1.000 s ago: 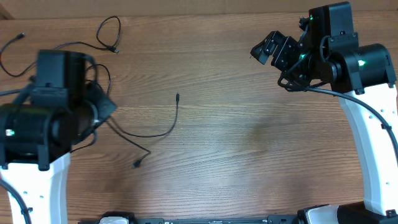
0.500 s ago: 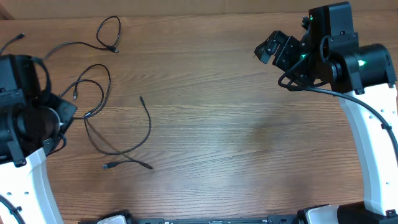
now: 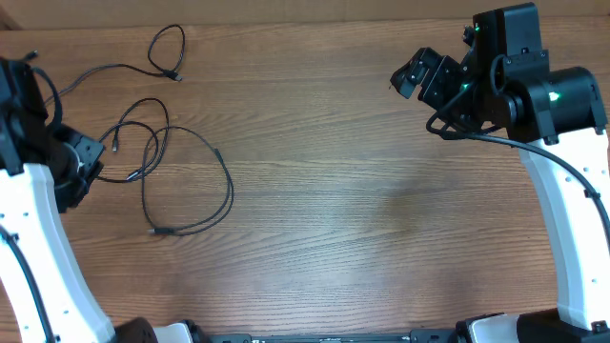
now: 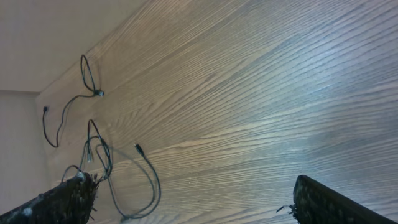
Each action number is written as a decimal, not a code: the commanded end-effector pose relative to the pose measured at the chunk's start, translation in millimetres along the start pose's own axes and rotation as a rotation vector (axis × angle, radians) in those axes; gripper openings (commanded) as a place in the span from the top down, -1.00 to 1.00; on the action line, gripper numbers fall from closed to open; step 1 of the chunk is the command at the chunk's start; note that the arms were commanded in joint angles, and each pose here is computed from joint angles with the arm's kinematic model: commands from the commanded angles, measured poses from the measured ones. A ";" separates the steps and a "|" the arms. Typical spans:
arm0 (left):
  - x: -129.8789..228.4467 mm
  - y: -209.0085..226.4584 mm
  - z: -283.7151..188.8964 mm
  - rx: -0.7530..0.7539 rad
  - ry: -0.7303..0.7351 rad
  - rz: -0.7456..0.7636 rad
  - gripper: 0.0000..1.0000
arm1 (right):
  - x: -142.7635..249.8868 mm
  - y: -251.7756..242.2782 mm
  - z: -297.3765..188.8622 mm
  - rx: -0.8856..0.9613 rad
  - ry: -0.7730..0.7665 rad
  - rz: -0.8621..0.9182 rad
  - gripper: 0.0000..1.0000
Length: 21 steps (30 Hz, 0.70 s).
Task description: Untangle cables
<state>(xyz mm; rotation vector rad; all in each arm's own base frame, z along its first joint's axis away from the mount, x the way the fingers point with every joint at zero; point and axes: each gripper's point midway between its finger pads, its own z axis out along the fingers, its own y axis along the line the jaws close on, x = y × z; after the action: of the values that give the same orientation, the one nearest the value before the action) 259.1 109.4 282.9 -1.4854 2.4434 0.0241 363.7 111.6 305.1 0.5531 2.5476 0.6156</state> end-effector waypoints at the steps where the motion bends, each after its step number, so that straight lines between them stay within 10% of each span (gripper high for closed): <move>1: 10.3 -30.0 18.3 0.075 0.112 0.171 0.62 | -8.4 3.9 -5.7 -0.009 -0.035 -0.013 -0.99; 10: 18.6 -95.2 67.5 0.145 0.185 0.328 0.51 | -9.1 4.4 -5.7 -0.010 -0.038 -0.013 -1.00; 21: 7.2 -118.9 145.6 -0.026 0.159 0.198 -0.24 | -10.0 4.2 -5.7 -0.008 -0.043 -0.014 -0.99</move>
<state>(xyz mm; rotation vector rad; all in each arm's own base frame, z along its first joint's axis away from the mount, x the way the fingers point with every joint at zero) 383.0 56.8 173.1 -1.1998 2.7608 -0.0900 365.2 111.7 306.3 0.5500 2.5393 0.6173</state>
